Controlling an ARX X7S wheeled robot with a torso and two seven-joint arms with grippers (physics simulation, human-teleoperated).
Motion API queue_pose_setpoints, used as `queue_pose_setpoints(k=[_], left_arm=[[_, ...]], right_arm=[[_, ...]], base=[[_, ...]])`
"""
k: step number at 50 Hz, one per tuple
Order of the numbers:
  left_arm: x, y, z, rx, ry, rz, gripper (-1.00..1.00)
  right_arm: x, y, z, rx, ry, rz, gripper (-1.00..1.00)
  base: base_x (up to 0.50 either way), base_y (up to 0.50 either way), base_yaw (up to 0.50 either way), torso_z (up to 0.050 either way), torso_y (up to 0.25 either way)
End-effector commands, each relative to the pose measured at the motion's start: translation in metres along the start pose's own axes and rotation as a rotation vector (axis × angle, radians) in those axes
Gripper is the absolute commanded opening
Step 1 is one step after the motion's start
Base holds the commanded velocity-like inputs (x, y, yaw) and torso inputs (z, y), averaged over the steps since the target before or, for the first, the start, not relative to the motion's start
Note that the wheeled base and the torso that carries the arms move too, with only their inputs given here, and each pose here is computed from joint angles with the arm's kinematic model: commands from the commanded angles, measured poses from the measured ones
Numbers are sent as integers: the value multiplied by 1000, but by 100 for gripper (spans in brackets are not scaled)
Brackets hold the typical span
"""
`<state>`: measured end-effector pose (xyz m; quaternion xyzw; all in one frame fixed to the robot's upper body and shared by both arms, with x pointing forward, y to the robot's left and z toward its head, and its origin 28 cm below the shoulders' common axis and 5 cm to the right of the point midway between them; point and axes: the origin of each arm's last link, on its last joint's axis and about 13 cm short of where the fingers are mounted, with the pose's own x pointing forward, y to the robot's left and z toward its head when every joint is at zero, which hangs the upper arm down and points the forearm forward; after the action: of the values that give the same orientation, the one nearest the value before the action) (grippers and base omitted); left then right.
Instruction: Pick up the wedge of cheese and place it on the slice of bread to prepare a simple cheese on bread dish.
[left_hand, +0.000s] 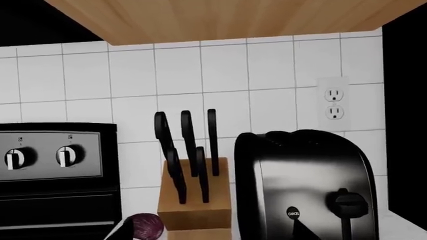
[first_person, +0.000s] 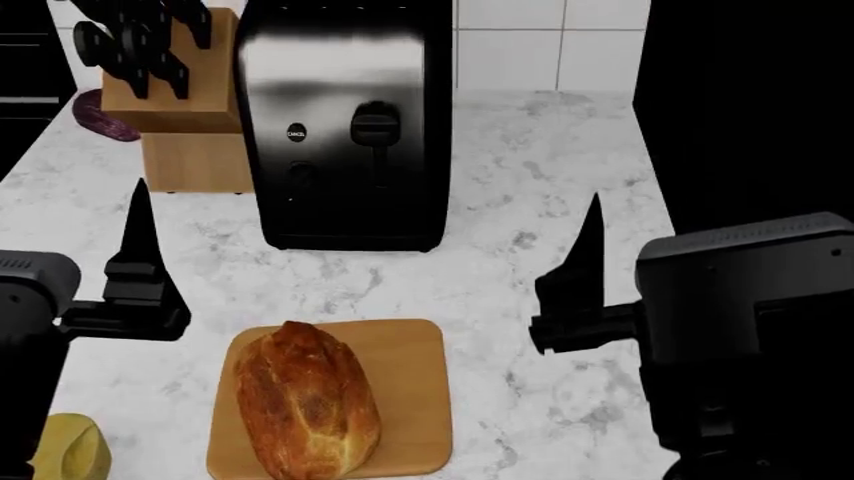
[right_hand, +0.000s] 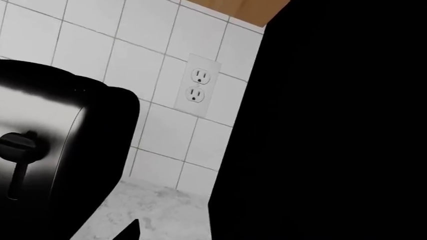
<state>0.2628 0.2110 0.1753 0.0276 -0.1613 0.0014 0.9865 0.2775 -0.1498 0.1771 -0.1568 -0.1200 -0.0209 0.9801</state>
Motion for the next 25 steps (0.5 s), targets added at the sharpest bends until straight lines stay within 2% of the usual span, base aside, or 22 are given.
queue_pose_setpoints(k=[1, 7, 25], left_arm=[[-1, -2, -2, 30, 13, -22, 100], [-2, 1, -4, 32, 29, 23, 100], [-22, 2, -9, 71, 88, 46, 100]], right_arm=[[-1, -2, -3, -12, 20, -14, 100], [-2, -1, -4, -18, 22, -14, 100], [-3, 1, -10, -21, 36, -13, 100]], base=[[0, -3, 6, 0, 0], [0, -3, 1, 0, 0], [0, 0, 0, 0, 0]])
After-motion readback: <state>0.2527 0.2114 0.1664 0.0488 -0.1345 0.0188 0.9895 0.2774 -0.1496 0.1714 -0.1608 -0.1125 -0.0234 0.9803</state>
